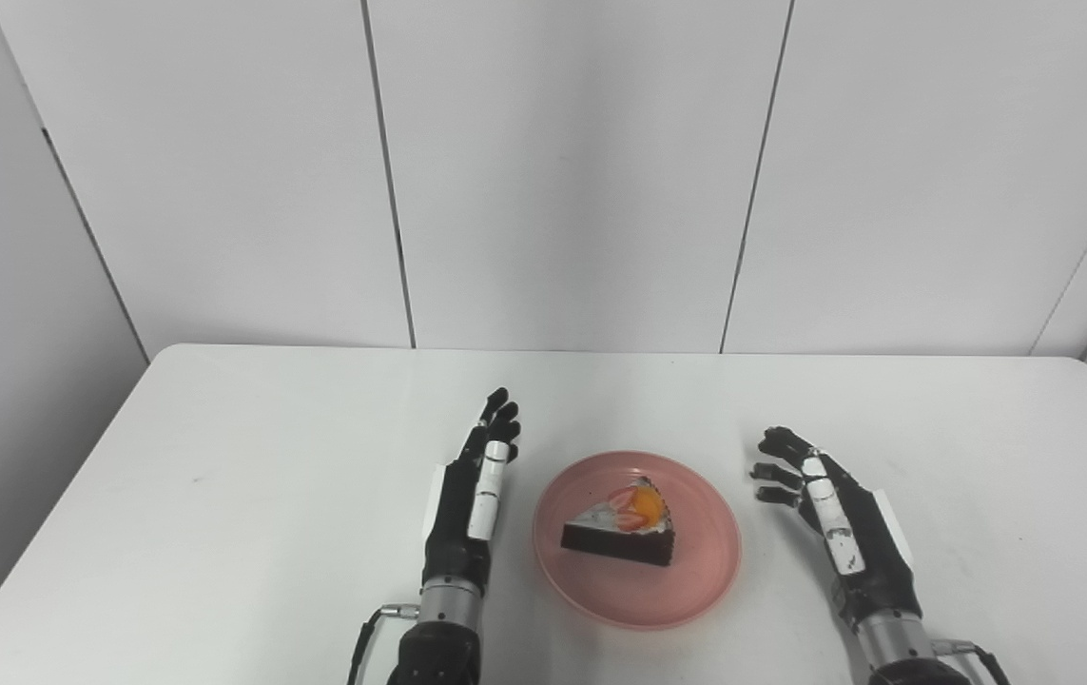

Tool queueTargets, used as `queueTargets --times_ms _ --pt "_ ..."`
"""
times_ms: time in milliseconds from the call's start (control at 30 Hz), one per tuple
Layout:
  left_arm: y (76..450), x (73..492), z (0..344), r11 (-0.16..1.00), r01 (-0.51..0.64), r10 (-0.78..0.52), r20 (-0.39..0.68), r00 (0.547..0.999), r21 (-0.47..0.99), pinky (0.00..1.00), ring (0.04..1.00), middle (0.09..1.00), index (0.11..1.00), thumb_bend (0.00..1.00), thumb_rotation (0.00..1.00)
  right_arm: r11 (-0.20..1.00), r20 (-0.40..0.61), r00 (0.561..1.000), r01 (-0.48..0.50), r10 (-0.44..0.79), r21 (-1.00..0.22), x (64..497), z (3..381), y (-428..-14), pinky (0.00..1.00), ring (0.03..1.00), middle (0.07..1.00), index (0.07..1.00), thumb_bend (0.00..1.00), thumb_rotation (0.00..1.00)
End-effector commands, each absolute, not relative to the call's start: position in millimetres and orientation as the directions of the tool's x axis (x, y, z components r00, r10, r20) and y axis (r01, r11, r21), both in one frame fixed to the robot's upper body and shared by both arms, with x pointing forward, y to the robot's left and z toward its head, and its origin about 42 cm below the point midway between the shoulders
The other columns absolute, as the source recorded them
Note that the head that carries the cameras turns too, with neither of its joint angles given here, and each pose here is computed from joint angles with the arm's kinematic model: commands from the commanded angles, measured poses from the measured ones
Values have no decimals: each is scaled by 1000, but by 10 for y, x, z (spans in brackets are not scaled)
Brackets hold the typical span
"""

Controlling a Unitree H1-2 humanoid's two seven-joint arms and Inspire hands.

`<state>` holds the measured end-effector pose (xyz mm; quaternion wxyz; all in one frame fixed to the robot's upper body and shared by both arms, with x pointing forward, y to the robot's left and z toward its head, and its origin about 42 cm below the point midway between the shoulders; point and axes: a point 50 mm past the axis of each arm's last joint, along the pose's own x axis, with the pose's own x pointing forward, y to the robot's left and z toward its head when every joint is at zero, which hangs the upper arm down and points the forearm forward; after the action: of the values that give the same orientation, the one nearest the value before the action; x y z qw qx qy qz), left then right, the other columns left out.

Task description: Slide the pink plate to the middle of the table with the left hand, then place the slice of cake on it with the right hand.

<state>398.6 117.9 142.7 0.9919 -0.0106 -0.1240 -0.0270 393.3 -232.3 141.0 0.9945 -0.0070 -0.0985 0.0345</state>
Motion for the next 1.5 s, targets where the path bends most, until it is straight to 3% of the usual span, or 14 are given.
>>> queueTargets --times_ms 0,400,500,867,1467 --pt "1163 3940 1341 999 36 -34 246 969 -2 939 951 970 909 737 1000 997 168 984 -71 66 29 3951 1384 -2292 703 773 830 789 810 998" --pt "1320 3812 1132 996 91 -93 182 979 20 958 944 967 924 749 1000 994 96 993 -79 71 75 3897 1296 -2261 751 796 830 795 804 998" --pt "1395 3779 1068 992 113 -122 170 978 61 934 938 964 929 711 1000 993 85 995 -68 60 94 3877 1269 -2245 752 798 818 784 826 984" --pt "1497 3784 1054 988 112 -129 173 976 104 888 929 955 928 687 1000 991 109 993 -67 54 116 3864 1242 -2211 831 845 839 769 839 973" --pt "1511 3822 1089 992 106 -117 182 976 69 905 930 958 936 727 1000 990 112 991 -79 66 118 3880 1224 -2221 816 830 839 769 871 944"
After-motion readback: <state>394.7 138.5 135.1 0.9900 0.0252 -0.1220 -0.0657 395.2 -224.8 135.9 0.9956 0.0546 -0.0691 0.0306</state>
